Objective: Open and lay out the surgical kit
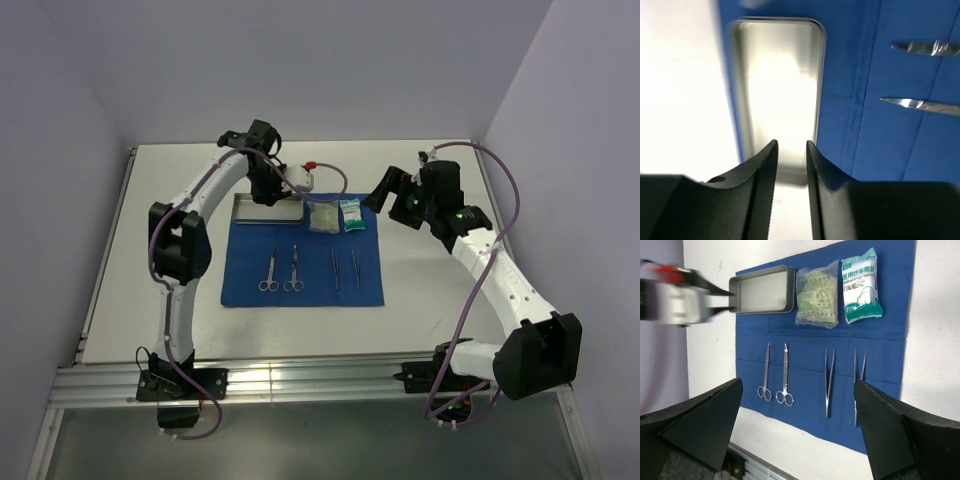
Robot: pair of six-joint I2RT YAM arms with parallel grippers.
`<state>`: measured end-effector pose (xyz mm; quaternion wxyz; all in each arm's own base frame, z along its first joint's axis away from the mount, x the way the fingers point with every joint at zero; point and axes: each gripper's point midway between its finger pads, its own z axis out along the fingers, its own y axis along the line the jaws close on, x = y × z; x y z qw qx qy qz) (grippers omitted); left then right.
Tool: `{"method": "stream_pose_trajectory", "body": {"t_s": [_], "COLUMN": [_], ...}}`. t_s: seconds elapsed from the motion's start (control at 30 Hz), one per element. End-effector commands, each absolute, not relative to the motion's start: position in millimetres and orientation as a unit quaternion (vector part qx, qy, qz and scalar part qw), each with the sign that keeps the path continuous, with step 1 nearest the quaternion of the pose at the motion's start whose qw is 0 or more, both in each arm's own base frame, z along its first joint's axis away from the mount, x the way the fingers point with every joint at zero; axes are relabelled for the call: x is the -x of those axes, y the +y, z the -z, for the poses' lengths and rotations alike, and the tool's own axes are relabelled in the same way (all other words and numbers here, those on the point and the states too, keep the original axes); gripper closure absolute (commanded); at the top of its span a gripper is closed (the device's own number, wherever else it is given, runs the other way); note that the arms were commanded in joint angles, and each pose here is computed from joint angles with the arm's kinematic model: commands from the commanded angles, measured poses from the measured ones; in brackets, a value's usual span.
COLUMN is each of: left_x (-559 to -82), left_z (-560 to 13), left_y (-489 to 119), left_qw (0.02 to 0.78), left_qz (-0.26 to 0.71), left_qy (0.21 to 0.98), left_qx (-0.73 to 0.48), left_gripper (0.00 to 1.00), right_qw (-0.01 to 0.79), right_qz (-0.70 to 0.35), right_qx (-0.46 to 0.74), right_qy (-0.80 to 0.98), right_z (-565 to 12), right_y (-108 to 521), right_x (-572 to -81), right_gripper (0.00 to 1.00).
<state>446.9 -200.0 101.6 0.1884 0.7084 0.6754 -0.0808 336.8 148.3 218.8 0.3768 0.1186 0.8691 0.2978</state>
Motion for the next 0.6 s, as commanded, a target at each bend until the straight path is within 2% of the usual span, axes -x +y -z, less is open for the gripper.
{"method": "stream_pose_trajectory", "body": {"t_s": [0.0, 0.07, 0.1, 0.17, 0.2, 0.37, 0.4, 0.43, 0.5, 0.57], "left_x": [-443.2, -435.1, -428.8, -425.9, -420.2, -405.3, -404.3, -401.8, -403.0, -402.5], "left_z": [-197.1, -225.3, -236.2, -237.0, -254.6, -261.9, -280.5, -271.5, -288.5, -284.1], "left_y": [-204.7, -204.6, -203.0, -201.0, -198.0, -173.7, -166.0, -156.3, -119.4, -97.8], "left_qw": [0.298, 0.336, 0.356, 0.378, 0.401, 0.441, 0.473, 0.473, 0.506, 0.508], "left_qz": [0.056, 0.057, 0.062, 0.07, 0.068, 0.071, 0.066, 0.058, 0.039, 0.059], "left_qy": [0.691, 0.701, 0.721, 0.758, 0.763, 0.835, 0.829, 0.839, 0.849, 0.857], "left_qx": [-0.657, -0.627, -0.591, -0.527, -0.503, -0.322, -0.291, -0.263, -0.145, -0.059], "left_gripper": [0.65, 0.59, 0.39, 0.13, 0.02, 0.01, 0.01, 0.01, 0.01, 0.01], "right_qw": [0.401, 0.399, 0.396, 0.391, 0.391, 0.394, 0.392, 0.399, 0.396, 0.403], "right_qz": [-0.291, -0.274, -0.262, -0.241, -0.234, -0.216, -0.211, -0.199, -0.185, -0.175], "right_qx": [-0.09, -0.075, -0.072, -0.056, -0.054, -0.058, -0.06, -0.065, -0.07, -0.073], "right_qy": [0.864, 0.872, 0.877, 0.886, 0.889, 0.892, 0.893, 0.893, 0.897, 0.895], "right_z": [-240.4, -238.2, -237.6, -234.5, -233.7, -231.9, -229.1, -230.5, -226.0, -225.4], "right_y": [143.8, 140.9, 137.1, 132.5, 130.0, 121.7, 120.0, 113.7, 107.1, 100.8], "right_x": [-338.2, -339.2, -338.1, -336.0, -335.3, -327.2, -324.2, -321.8, -313.6, -304.2], "right_gripper": [0.0, 0.0, 0.0, 0.0, 0.0, 0.0, 0.0, 0.0, 0.0, 0.0]}}
